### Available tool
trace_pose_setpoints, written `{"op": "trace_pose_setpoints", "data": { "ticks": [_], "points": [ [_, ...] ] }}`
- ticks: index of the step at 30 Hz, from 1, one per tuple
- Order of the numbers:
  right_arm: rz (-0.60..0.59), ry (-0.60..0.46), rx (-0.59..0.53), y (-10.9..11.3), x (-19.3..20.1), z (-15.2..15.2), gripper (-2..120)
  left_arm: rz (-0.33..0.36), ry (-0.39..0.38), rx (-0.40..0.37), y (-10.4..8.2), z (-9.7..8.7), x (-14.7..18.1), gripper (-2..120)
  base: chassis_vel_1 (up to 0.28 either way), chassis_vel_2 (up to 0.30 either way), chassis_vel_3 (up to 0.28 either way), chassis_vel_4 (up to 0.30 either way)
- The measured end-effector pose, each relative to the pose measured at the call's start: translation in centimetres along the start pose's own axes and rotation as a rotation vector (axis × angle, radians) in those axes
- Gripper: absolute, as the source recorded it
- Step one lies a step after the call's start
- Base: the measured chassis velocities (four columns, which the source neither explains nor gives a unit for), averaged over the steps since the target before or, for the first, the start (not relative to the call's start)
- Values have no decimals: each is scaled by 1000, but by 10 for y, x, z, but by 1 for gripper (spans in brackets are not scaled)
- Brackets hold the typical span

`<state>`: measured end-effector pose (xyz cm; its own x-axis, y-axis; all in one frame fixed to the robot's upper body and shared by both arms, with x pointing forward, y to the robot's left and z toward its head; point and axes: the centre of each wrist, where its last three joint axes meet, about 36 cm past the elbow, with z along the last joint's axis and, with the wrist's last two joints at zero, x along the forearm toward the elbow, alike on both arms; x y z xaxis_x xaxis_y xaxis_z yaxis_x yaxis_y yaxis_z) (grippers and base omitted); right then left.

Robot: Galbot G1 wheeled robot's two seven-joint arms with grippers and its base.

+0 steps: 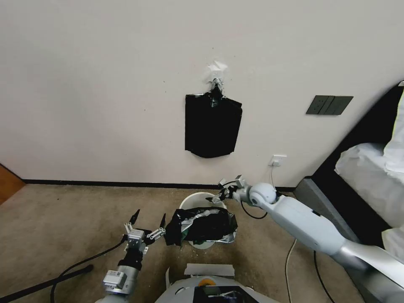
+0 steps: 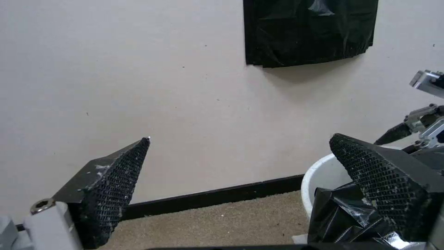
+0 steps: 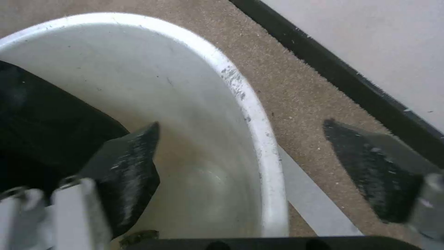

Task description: Place a trash bag onto the trash bin.

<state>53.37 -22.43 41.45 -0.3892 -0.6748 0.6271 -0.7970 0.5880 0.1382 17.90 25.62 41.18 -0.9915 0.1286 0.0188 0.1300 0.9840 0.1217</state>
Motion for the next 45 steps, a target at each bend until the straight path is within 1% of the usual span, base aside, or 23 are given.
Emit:
{"op": "trace_pose_setpoints", "data": {
  "ticks": [2,3,6,7,9,10,11,13,14,16,17,18,19,22,31,33,34,35,38,39,41,43,45],
  "points": [
    [-10,1,-2,0,-5,3,78,-3,2,2,0,0,1,100,0,0,0,0],
    [-10,1,-2,0,-5,3,78,-3,2,2,0,0,1,100,0,0,0,0],
    [-11,6,1,0,-9,7,63,-6,1,2,0,0,1,100,0,0,0,0],
    [-11,6,1,0,-9,7,63,-6,1,2,0,0,1,100,0,0,0,0],
    [-12,12,4,0,-11,10,52,-9,0,3,0,-1,0,100,0,0,0,0],
    [-12,12,4,0,-11,10,52,-9,0,3,0,-1,0,100,0,0,0,0],
    [-13,16,8,0,-12,12,45,-11,0,5,0,-1,0,100,0,0,0,0],
    [-13,18,11,0,-12,13,42,-12,0,6,0,-1,0,100,0,0,0,0],
    [-13,21,12,0,-13,15,35,-13,0,8,0,-1,0,100,0,0,0,0],
    [-11,19,13,-1,-13,16,28,-15,0,9,0,-1,-1,100,0,0,0,0],
    [-11,19,13,-1,-13,16,28,-15,0,9,0,-1,-1,100,0,0,0,0],
    [-10,18,12,-1,-13,17,21,-16,-1,10,0,-1,-1,100,0,0,0,0],
    [-10,18,12,-1,-13,17,21,-16,-1,10,0,-1,-1,100,0,0,0,0],
    [-10,2,15,-1,-13,20,7,-18,0,14,-1,-3,-1,100,0,0,0,0],
    [23,-6,-24,12,1,23,5,-23,3,34,1,-8,-3,100,0,0,0,0],
    [55,-7,-68,18,13,22,3,-24,5,38,2,-9,-4,100,0,0,0,0],
    [99,-8,-101,22,20,21,3,-25,6,42,2,-10,-5,100,0,0,0,0],
    [99,-8,-101,22,20,21,3,-25,6,42,2,-10,-5,100,0,0,0,0],
    [201,-33,-193,35,32,17,3,-24,5,47,2,-11,-7,100,0,0,0,0],
    [201,-33,-193,35,32,17,3,-24,5,47,2,-11,-7,100,0,0,0,0],
    [236,-39,-283,55,40,19,3,-18,7,49,2,-12,-8,100,0,0,0,0],
    [238,-40,-293,57,41,19,3,-17,7,49,3,-12,-9,100,0,0,0,0],
    [270,-65,-392,78,50,20,3,-12,5,49,4,-14,-11,100,0,0,0,0]
  ]
}}
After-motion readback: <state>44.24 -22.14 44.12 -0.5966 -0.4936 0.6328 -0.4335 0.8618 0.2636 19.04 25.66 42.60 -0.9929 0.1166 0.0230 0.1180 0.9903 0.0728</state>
